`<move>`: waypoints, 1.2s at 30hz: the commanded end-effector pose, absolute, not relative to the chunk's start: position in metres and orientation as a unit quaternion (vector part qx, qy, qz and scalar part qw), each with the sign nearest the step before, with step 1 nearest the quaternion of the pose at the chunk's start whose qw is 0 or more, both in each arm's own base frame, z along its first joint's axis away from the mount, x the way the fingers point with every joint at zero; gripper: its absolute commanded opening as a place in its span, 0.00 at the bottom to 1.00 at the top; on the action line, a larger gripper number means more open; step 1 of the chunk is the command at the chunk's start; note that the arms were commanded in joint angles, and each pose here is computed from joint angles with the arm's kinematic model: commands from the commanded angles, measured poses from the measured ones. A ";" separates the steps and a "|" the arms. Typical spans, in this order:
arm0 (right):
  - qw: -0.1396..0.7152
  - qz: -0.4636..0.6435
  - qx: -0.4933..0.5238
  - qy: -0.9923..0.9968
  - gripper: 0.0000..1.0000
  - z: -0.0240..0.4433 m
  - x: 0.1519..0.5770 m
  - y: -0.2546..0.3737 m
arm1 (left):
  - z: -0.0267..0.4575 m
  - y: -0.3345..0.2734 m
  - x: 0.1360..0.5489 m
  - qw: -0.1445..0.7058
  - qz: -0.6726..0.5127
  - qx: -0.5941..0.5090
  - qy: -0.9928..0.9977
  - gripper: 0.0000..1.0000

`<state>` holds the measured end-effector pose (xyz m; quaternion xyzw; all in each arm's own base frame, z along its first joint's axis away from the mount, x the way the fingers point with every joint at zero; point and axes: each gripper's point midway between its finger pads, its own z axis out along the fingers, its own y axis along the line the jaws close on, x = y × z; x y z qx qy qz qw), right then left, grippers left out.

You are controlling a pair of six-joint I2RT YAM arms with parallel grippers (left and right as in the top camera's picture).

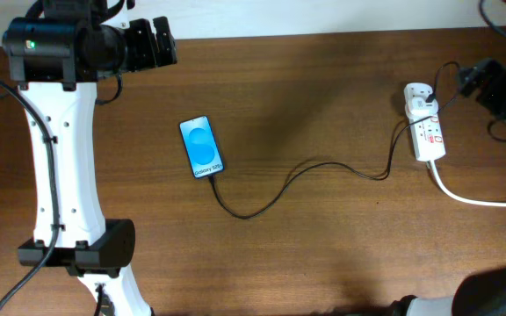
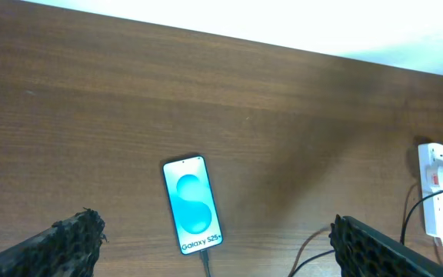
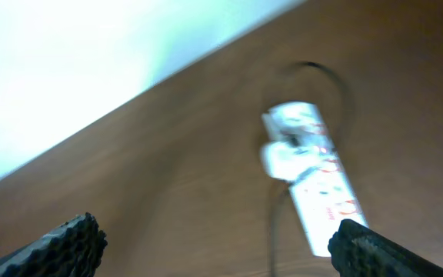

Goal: Plug charger to phone and switch on socket

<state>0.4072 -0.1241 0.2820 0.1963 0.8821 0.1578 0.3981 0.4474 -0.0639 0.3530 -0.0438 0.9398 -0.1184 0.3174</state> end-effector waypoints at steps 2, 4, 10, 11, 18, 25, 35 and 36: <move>0.444 0.184 0.020 0.877 0.98 0.343 0.379 -0.026 | 0.354 -0.061 0.448 0.321 -0.114 -0.046 0.939 0.99; 0.434 0.198 -0.036 0.878 0.98 0.349 0.362 0.014 | 0.354 -0.061 0.448 0.321 -0.114 -0.046 0.939 0.99; 0.347 0.251 -0.124 0.895 0.98 0.333 0.311 0.094 | 0.354 -0.061 0.448 0.321 -0.114 -0.046 0.939 0.99; 0.327 0.257 -0.132 0.900 0.99 0.327 0.304 0.102 | 0.354 -0.061 0.448 0.321 -0.114 -0.046 0.939 0.99; 0.317 0.254 -0.137 0.904 0.98 0.321 0.304 0.107 | 0.354 -0.061 0.448 0.321 -0.114 -0.046 0.939 0.99; 0.345 0.244 -0.202 0.883 0.98 0.325 0.309 0.124 | 0.354 -0.061 0.448 0.321 -0.114 -0.046 0.939 0.99; 0.577 0.122 -0.192 0.785 0.98 0.307 0.290 0.092 | 0.354 -0.061 0.448 0.321 -0.114 -0.046 0.939 0.99; 0.600 0.112 -0.187 0.770 0.98 0.300 0.279 0.087 | 0.354 -0.061 0.448 0.321 -0.114 -0.046 0.939 0.99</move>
